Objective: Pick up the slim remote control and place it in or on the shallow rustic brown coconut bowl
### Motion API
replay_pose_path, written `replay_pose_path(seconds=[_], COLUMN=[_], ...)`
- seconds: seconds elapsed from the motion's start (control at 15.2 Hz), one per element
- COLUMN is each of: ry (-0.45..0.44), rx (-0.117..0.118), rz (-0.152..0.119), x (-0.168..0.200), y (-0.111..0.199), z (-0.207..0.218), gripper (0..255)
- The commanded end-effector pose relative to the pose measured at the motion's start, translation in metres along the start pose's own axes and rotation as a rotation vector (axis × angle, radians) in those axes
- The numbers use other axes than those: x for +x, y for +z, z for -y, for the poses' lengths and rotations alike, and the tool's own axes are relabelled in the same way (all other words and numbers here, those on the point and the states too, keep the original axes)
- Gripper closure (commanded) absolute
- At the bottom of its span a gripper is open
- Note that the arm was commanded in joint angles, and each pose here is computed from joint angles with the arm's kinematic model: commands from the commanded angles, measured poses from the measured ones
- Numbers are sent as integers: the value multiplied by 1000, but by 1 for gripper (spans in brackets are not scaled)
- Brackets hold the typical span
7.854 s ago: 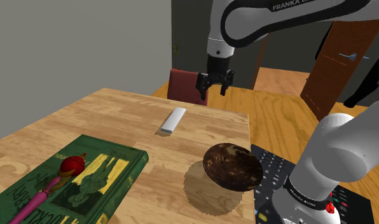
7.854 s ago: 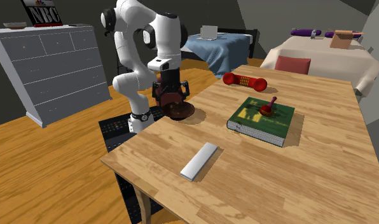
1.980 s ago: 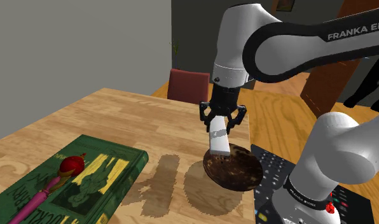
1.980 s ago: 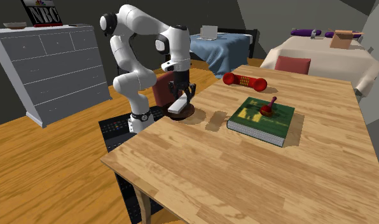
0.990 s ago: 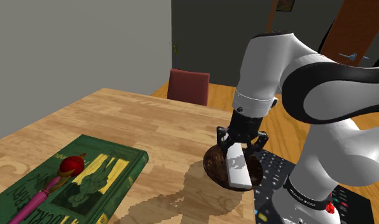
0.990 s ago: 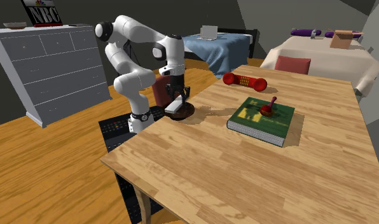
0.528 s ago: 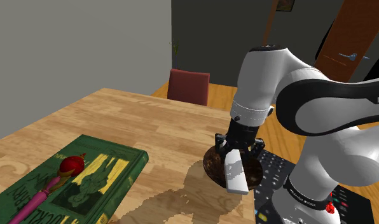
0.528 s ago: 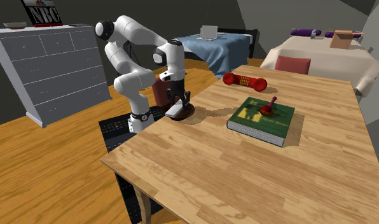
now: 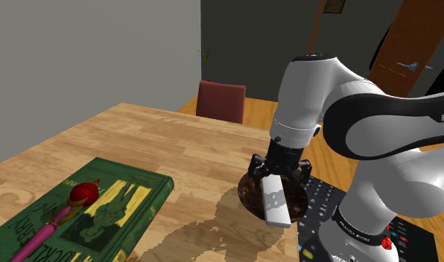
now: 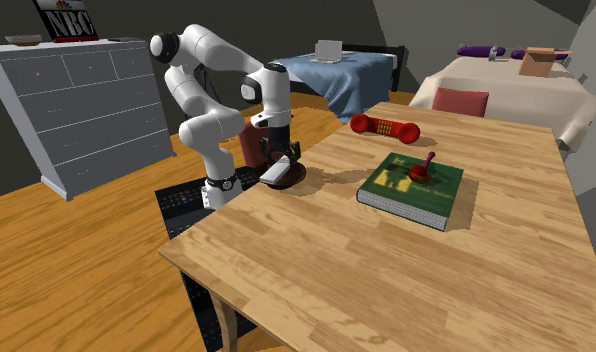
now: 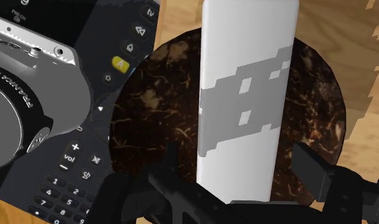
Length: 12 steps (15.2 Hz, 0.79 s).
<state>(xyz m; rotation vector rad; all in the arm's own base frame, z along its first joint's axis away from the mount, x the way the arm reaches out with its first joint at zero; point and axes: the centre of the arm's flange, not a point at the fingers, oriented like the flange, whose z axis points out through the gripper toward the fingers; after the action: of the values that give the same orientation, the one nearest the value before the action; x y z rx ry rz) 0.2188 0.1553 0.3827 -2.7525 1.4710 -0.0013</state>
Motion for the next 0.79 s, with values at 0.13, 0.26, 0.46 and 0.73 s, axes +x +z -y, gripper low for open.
replay_pose_path(seconds=[0.13, 0.26, 0.46, 0.73], ry=[0, 0, 0, 0], rx=[0, 0, 0, 0], rz=[0, 0, 0, 0], x=[0, 0, 0, 0], y=[0, -26, -50, -50], z=[0, 0, 0, 0], gripper=[0, 0, 0, 0])
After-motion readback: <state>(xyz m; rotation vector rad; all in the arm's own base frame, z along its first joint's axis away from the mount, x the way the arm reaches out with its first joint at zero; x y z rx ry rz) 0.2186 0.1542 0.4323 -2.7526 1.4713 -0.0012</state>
